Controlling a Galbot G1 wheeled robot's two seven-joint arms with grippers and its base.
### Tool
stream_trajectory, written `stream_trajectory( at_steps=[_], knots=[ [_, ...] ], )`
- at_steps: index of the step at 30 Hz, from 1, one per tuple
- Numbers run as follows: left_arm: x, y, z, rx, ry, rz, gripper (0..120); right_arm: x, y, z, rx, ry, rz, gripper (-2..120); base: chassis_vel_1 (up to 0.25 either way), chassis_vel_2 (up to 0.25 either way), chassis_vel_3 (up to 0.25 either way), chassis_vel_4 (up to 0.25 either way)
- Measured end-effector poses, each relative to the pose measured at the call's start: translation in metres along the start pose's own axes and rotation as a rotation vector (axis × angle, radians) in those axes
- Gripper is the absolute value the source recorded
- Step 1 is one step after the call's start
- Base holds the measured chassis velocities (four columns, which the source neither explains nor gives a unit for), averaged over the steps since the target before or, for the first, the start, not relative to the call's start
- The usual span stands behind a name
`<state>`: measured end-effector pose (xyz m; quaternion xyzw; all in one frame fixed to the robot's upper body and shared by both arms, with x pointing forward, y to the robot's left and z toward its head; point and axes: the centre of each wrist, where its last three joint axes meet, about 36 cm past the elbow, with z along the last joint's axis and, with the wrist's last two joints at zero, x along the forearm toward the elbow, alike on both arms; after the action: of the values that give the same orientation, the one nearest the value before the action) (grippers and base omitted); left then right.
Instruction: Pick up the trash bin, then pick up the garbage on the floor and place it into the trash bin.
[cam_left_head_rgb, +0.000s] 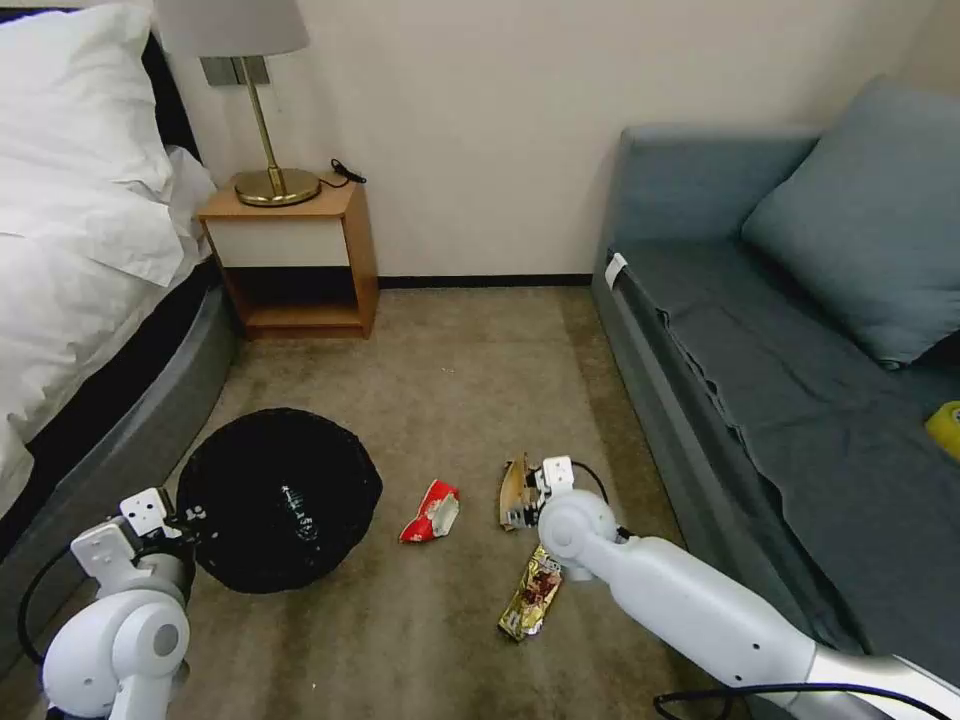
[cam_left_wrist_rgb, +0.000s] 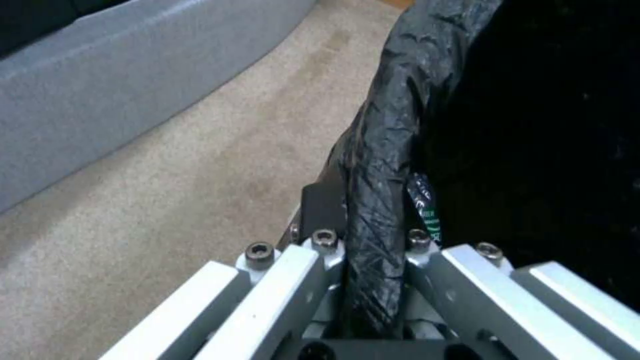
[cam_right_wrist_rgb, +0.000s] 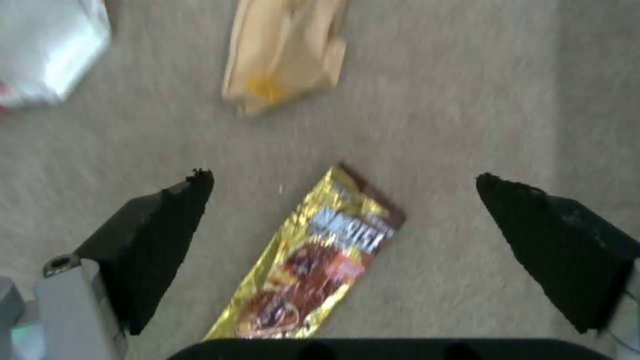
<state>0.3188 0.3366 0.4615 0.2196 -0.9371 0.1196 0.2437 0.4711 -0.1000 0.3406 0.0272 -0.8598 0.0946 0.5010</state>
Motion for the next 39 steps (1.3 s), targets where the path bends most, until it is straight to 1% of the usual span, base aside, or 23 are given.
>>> stream_trajectory(
  at_steps=[2,3,7,11,14,22,29,39],
  knots=[
    [-0.001,0.000,0.001,0.001,0.002,-0.001,2,-0.006,0.012,0.006,0.007,0.023,-0.008,100,0.000,0.000,0.000,0.000],
    [-0.001,0.000,0.001,0.001,0.002,-0.001,2,-0.006,0.012,0.006,0.007,0.023,-0.008,100,0.000,0.000,0.000,0.000],
    [-0.002,0.001,0.003,0.000,0.005,-0.003,2,-0.013,0.040,0.018,0.026,0.055,-0.035,100,0.000,0.000,0.000,0.000],
    [-0.002,0.001,0.003,0.000,0.005,-0.004,2,-0.016,0.049,0.021,0.032,0.059,-0.035,100,0.000,0.000,0.000,0.000],
    [-0.002,0.002,0.005,-0.007,0.004,-0.009,2,-0.029,0.060,0.028,0.052,0.058,-0.012,100,0.000,0.000,0.000,0.000],
    [-0.001,0.004,0.004,-0.013,-0.001,-0.015,2,-0.047,0.056,0.040,0.077,0.050,0.032,98,0.000,0.000,0.000,0.000],
    [-0.003,0.002,0.004,-0.014,0.000,-0.012,2,-0.059,0.043,0.052,0.093,0.044,0.074,91,0.000,0.000,0.000,0.000],
    [-0.004,0.000,0.003,-0.015,-0.004,-0.012,2,-0.065,0.032,0.068,0.108,0.045,0.098,88,0.000,0.000,0.000,0.000]
  ],
)
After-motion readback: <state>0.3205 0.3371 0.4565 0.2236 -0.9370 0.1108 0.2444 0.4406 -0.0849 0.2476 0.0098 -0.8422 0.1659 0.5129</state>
